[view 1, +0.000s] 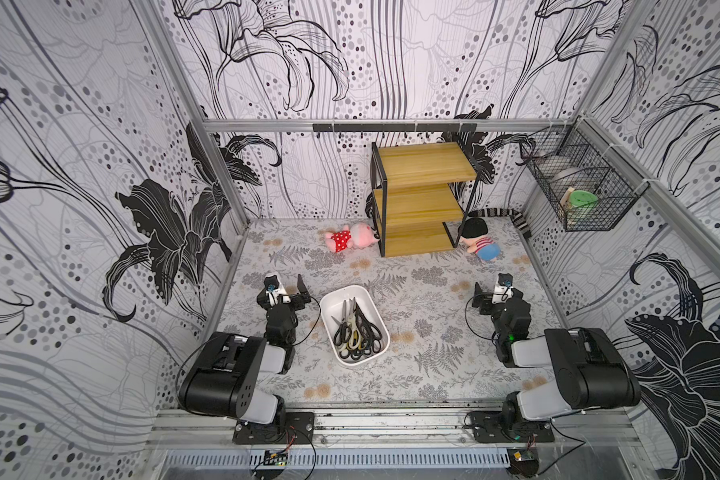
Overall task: Take the scissors out of the storage box
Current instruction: Move the storage box to the center of the board.
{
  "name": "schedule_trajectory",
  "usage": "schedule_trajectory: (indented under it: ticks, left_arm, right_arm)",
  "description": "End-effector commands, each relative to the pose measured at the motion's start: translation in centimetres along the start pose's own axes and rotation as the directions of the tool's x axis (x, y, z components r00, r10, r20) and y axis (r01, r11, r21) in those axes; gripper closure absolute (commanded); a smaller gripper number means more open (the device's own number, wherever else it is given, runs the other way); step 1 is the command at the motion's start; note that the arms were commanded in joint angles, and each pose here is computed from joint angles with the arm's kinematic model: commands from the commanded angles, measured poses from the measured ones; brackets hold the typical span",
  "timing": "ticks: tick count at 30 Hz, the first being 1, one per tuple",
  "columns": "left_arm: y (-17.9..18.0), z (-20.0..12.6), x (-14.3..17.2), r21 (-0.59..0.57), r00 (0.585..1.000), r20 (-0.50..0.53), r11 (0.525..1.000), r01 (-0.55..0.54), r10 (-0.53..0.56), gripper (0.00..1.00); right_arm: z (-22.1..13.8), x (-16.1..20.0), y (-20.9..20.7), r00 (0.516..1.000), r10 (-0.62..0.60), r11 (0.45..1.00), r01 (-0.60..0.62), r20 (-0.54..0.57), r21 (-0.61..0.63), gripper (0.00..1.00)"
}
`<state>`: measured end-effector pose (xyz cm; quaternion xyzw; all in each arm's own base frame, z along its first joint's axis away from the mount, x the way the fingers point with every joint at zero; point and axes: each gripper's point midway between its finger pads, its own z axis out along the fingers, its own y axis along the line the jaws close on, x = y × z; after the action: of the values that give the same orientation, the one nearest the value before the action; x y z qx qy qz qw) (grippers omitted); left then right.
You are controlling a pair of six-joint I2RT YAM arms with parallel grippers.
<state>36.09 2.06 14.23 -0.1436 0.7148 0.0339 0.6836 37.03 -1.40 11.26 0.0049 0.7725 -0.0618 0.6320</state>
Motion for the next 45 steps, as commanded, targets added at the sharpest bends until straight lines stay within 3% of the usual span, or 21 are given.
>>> schedule_trajectory:
  ticks: [1, 4, 7, 11, 15, 18, 21, 25, 28, 30, 33, 35, 38, 40, 45]
  left_arm:
    - [-0.2, -0.1, -1.2, 0.017, 0.999, 0.045, 1.000, 0.008, -0.008, 0.02]
    - [-0.4, -0.4, -1.9, 0.016, 0.998, 0.059, 1.000, -0.008, 0.007, 0.02]
    - [-0.9, -0.1, -3.0, -0.018, 1.000, 0.004, 0.999, -0.028, 0.028, 0.02]
    - [-1.3, 0.3, -5.7, -0.069, 0.997, -0.053, 0.997, 0.045, -0.049, 0.02]
    - [-2.7, 0.9, -8.2, -0.083, 0.983, -0.097, 0.985, 0.149, -0.157, 0.02]
    - [-4.3, 2.2, -6.7, -0.119, 0.926, -0.259, 0.961, 0.250, -0.273, 0.02]
    - [-6.7, 2.3, -3.6, -0.149, 0.825, -0.439, 0.934, 0.324, -0.356, 0.02]
    - [-10.1, 0.5, -0.2, -0.128, 0.721, -0.591, 0.924, 0.361, -0.363, 0.02]
    - [-10.8, -1.7, 1.9, -0.146, 0.664, -0.672, 0.938, 0.315, -0.327, 0.02]
    - [-10.5, -3.3, 2.9, -0.155, 0.636, -0.712, 0.951, 0.269, -0.297, 0.02]
    - [-9.8, -5.9, 3.8, -0.158, 0.606, -0.751, 0.963, 0.219, -0.261, 0.02]
    - [-9.4, -7.4, 4.4, -0.156, 0.587, -0.770, 0.966, 0.207, -0.250, 0.00]
    - [-8.8, -9.2, 5.3, -0.154, 0.567, -0.785, 0.964, 0.215, -0.252, 0.08]
    - [-8.7, -9.7, 5.9, -0.150, 0.567, -0.782, 0.961, 0.232, -0.259, 0.18]
    - [-8.8, -9.7, 6.7, -0.148, 0.568, -0.783, 0.963, 0.226, -0.253, 0.35]
  right_arm:
    - [0.1, -0.5, -0.1, 1.000, 0.021, 1.000, -0.021, 0.019, 0.001, 0.05]
    - [0.2, -1.2, -0.9, 1.000, 0.029, 0.999, -0.029, 0.011, 0.042, 0.05]
    - [0.3, -3.2, -1.6, 0.999, 0.028, 0.997, -0.025, -0.035, 0.073, 0.05]
    - [0.3, -5.3, -2.2, 0.983, 0.079, 0.993, -0.062, -0.164, 0.105, 0.05]
    - [-0.8, -8.0, -2.1, 0.959, 0.206, 0.976, -0.188, -0.193, 0.109, 0.05]
    - [-2.2, -10.4, -2.0, 0.914, 0.373, 0.927, -0.359, -0.160, 0.110, 0.05]
    - [-3.5, -12.4, -1.6, 0.868, 0.464, 0.886, -0.454, -0.176, 0.097, 0.05]
    - [-4.3, -13.0, 0.9, 0.816, 0.517, 0.843, -0.537, -0.258, -0.010, 0.05]
    - [-5.2, -12.5, 3.8, 0.770, 0.536, 0.788, -0.604, -0.347, -0.124, 0.05]
    - [-5.8, -11.4, 5.2, 0.758, 0.519, 0.795, -0.598, -0.397, -0.103, 0.02]
    - [-7.0, -9.5, 8.1, 0.772, 0.409, 0.867, -0.495, -0.487, -0.057, 0.01]
    - [-7.6, -8.6, 10.7, 0.762, 0.333, 0.892, -0.445, -0.555, -0.075, 0.06]
    - [-8.2, -6.9, 14.6, 0.726, 0.243, 0.910, -0.400, -0.643, -0.108, 0.11]
    - [-8.3, -6.2, 17.0, 0.714, 0.194, 0.920, -0.370, -0.673, -0.128, 0.13]
    - [-8.1, -6.6, 21.6, 0.724, 0.094, 0.945, -0.280, -0.684, -0.167, 0.14]
